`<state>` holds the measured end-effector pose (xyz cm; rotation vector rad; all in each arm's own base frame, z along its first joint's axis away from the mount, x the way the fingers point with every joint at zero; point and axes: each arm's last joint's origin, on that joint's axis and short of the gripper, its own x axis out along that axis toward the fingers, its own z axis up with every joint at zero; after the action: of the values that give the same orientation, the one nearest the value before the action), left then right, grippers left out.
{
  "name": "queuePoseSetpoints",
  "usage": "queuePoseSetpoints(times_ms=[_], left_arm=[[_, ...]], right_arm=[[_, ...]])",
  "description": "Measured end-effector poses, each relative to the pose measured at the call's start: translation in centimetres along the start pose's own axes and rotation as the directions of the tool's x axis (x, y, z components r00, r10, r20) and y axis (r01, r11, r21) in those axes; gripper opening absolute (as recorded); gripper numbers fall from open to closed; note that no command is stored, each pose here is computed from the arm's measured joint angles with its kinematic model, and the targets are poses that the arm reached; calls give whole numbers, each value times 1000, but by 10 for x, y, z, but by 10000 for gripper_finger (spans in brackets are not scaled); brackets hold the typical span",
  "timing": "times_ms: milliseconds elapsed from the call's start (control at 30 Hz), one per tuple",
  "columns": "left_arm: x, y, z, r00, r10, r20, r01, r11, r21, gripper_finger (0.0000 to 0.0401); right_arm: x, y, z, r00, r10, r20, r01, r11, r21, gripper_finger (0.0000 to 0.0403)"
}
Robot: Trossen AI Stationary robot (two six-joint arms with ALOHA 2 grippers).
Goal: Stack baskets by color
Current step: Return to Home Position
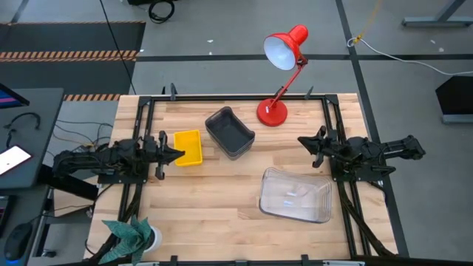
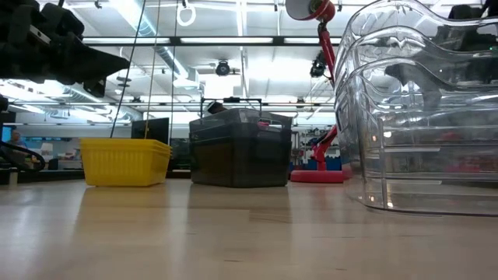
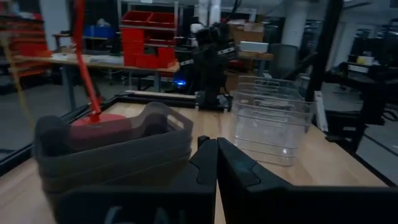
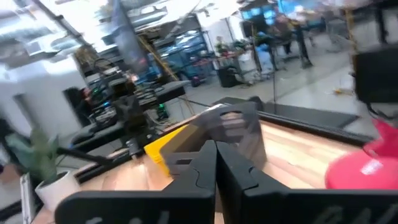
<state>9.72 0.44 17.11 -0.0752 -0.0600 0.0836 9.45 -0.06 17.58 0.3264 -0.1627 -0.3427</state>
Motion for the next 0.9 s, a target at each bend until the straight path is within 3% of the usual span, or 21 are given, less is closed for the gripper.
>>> queuePoseSetpoints(times_ms=[200,367,467,900], left_arm=[[0,1,-1,1000,18,-9,-18,998,-60,21],[0,1,-1,1000,18,-9,-19,998,-63,23],[0,1,-1,1000,19,-9,-19,998,-63,18],[0,1,-1,1000,20,-8,-20,998,-64,27]], right_arm=[[0,-1,-1,1000,-13,-3,13,1000,-16,15],[0,-1,-1,1000,-16,-12,12,968,-250,16],[0,-1,-1,1000,-16,-12,11,946,-323,14],[0,-1,-1,1000,-15,-11,11,948,-317,17]])
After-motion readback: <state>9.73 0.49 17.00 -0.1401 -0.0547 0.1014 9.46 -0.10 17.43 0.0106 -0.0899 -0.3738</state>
